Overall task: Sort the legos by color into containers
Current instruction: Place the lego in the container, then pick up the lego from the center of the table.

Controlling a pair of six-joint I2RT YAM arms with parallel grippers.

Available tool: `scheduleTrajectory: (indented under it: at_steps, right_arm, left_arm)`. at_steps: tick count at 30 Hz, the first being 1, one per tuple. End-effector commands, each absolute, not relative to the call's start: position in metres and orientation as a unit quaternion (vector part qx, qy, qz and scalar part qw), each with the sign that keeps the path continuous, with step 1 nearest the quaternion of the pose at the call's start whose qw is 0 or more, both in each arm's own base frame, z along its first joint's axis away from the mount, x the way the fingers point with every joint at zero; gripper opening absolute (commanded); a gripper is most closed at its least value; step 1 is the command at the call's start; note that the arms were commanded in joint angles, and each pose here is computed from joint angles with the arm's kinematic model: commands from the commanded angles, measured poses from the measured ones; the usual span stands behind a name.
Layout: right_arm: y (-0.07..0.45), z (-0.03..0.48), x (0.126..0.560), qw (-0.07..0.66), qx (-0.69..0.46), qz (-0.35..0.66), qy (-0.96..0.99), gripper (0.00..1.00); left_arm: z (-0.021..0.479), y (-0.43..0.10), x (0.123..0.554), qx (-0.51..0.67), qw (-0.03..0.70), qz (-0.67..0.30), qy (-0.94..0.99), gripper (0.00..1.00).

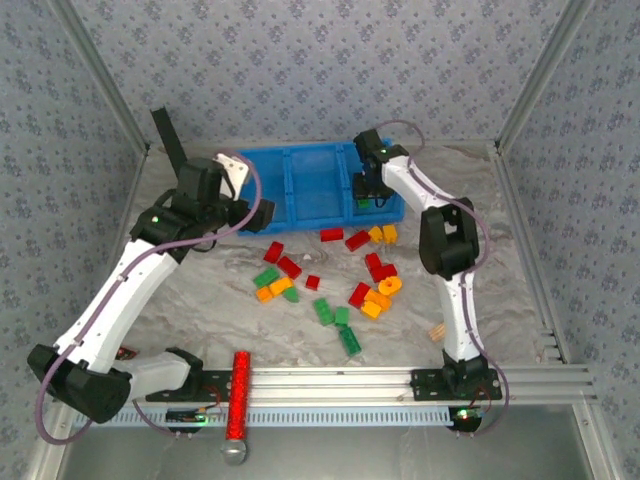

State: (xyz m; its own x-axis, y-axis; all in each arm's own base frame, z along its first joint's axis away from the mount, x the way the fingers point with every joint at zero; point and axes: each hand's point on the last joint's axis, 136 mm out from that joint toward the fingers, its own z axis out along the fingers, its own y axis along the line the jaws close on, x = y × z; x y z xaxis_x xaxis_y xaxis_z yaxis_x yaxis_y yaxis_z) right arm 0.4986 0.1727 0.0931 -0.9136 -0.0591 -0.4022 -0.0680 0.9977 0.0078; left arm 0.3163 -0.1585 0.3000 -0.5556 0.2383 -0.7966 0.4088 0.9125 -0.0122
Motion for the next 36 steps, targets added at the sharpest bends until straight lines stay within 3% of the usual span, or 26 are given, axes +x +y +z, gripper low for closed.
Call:
scheduleTrajectory:
  at_steps: [1,9,16,29,36]
  right_arm:
    - [0.163,0.147,0.464,0.228,-0.027,0.019,0.973,0.55]
    - [0.159,0.143,0.344,0.172,-0.009,0.057,0.983,0.82]
    - [0.137,0.100,0.248,0.111,0.078,0.069,0.988,0.85]
    - [0.133,0.049,0.230,0.088,0.100,0.087,0.987,0.89]
    - [0.133,0.030,0.236,0.077,0.092,0.067,0.990,0.79]
  left_arm:
    - [0.300,-0.166,0.312,0.198,0.427,-0.102,0.876,0.99]
    - [0.273,-0.193,0.310,0.240,0.395,-0.109,0.880,0.99]
    - [0.255,-0.216,0.312,0.261,0.376,-0.114,0.882,0.99]
    - [0.227,-0.257,0.316,0.289,0.341,-0.140,0.884,0.99]
    - [0.217,-0.265,0.314,0.296,0.327,-0.141,0.886,0.99]
